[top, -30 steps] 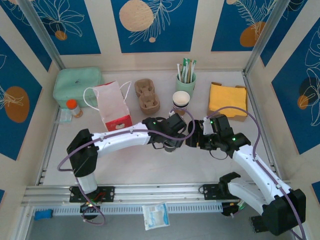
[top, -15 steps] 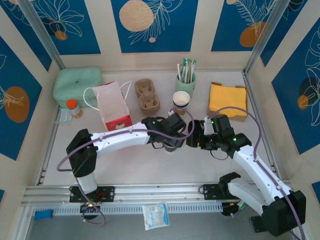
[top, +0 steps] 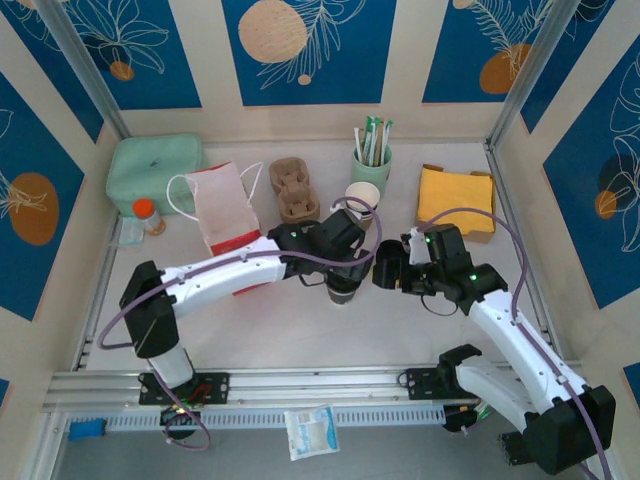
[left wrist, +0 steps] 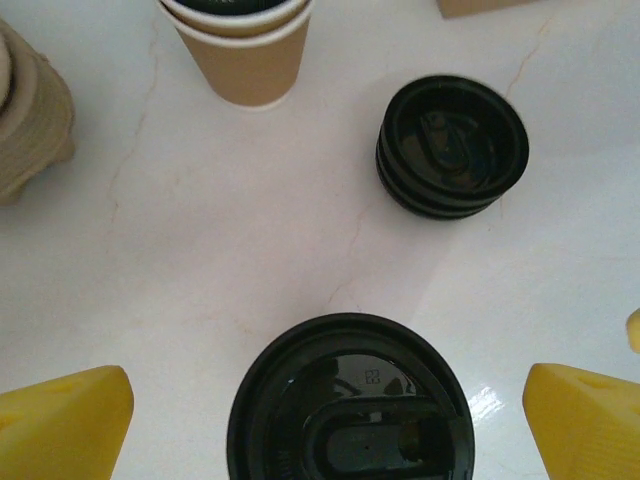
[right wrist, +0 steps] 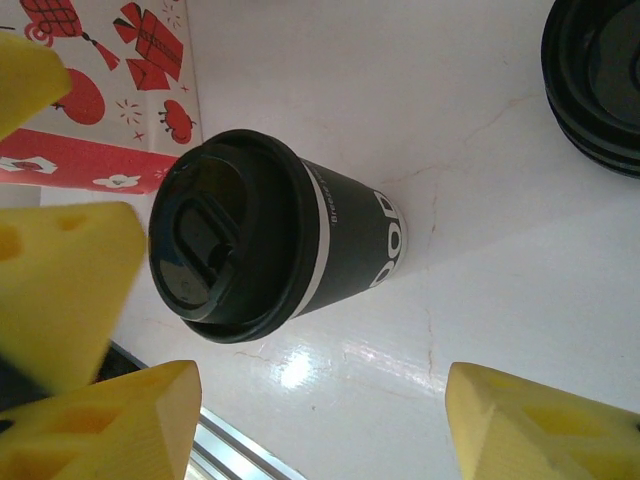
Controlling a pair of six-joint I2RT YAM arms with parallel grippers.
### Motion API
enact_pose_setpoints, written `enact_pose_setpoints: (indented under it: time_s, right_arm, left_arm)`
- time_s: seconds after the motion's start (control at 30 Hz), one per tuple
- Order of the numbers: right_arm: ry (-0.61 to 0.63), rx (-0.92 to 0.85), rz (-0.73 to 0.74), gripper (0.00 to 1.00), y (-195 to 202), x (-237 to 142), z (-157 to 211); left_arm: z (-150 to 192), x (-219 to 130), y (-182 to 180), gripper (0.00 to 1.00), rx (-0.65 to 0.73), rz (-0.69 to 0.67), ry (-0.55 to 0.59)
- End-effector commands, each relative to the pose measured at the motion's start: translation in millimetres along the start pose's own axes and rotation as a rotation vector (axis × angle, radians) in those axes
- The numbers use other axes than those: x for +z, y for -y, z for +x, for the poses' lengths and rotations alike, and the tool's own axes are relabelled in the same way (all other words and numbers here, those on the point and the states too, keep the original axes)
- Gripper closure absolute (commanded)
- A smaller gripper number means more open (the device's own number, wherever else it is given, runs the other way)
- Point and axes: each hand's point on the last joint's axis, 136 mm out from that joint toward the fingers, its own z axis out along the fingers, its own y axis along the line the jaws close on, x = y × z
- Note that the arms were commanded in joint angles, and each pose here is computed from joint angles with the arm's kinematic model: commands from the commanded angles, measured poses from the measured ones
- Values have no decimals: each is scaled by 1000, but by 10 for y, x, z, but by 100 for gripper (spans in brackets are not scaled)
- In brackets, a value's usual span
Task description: Pack the takeout coffee
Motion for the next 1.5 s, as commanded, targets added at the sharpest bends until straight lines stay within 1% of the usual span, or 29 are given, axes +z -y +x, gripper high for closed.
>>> enact_pose_setpoints:
  time_s: [0.0,0.1,0.23,0.4,0.53,0.8,1.23,1.47]
  right_arm:
    - [-20,11,-21,35,-92,-48,-28]
    - [-47,17,-25,36,-115,-10,-46]
    - [-88,12,-15,37,-138,63,-71]
    - [-123,-25,23,36,-164,170,-93]
    - [-152,-49,46,34,-188,269,-88]
    - [-183,-78,70,34,-214,394,-78]
    - [-198,-69,87,34,-141,488,-52]
    - [-205,-57,92,34,-95,516,-6]
  left_arm:
    - [-139,-254,-125,1,-77,31,48]
    - [-36,-318,-266,1,-131,46,37]
    - [201,-357,-407,1,-192,68,5]
    - [493,-322,-491,1,-221,74,-43]
    - [638,-254,-512,1,-239,78,-67]
    - [716,-111,-498,1,-238,76,-90]
    - [838,38,-514,0,-233,60,-124]
    - [962,103,-566,1,-235,41,-146]
